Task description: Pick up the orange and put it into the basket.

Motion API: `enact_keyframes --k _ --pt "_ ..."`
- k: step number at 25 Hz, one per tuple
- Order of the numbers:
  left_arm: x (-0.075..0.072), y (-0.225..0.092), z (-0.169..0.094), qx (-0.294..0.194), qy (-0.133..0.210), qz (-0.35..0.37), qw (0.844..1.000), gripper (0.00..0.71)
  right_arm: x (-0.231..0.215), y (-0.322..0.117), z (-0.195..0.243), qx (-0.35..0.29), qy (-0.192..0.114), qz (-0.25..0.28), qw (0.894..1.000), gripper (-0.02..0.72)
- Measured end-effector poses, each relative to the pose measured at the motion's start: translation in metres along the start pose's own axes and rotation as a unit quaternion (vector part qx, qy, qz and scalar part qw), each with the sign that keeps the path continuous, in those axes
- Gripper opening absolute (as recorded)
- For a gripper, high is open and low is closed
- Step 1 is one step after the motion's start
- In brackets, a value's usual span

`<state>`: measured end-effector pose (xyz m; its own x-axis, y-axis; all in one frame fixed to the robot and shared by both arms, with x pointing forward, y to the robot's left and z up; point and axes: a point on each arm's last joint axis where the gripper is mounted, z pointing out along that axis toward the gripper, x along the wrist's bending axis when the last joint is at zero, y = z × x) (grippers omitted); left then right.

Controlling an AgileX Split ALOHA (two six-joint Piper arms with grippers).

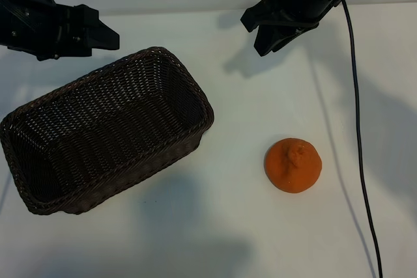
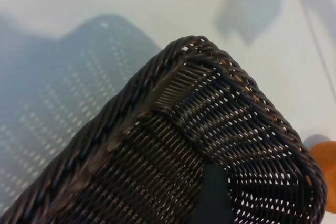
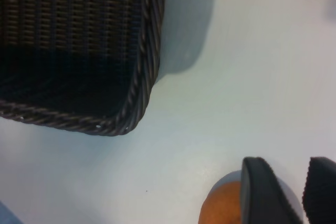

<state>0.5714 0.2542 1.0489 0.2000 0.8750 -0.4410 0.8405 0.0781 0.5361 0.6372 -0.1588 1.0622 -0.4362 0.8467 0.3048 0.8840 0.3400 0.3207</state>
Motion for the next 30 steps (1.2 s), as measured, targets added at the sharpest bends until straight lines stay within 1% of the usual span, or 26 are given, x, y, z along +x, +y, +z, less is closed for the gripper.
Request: enact_keyframes --k 25,30 --pt "0.0 0.0 0.0 0.0 0.0 -0.001 1.0 0.587 0.0 0.0 0.0 0.0 0.0 0.0 1.0 0.239" --pt "0.0007 0.0016 0.0 -0.009 0.004 -0.001 1.0 0.587 0.0 0.0 0.0 0.0 0.0 0.0 1.0 0.239"
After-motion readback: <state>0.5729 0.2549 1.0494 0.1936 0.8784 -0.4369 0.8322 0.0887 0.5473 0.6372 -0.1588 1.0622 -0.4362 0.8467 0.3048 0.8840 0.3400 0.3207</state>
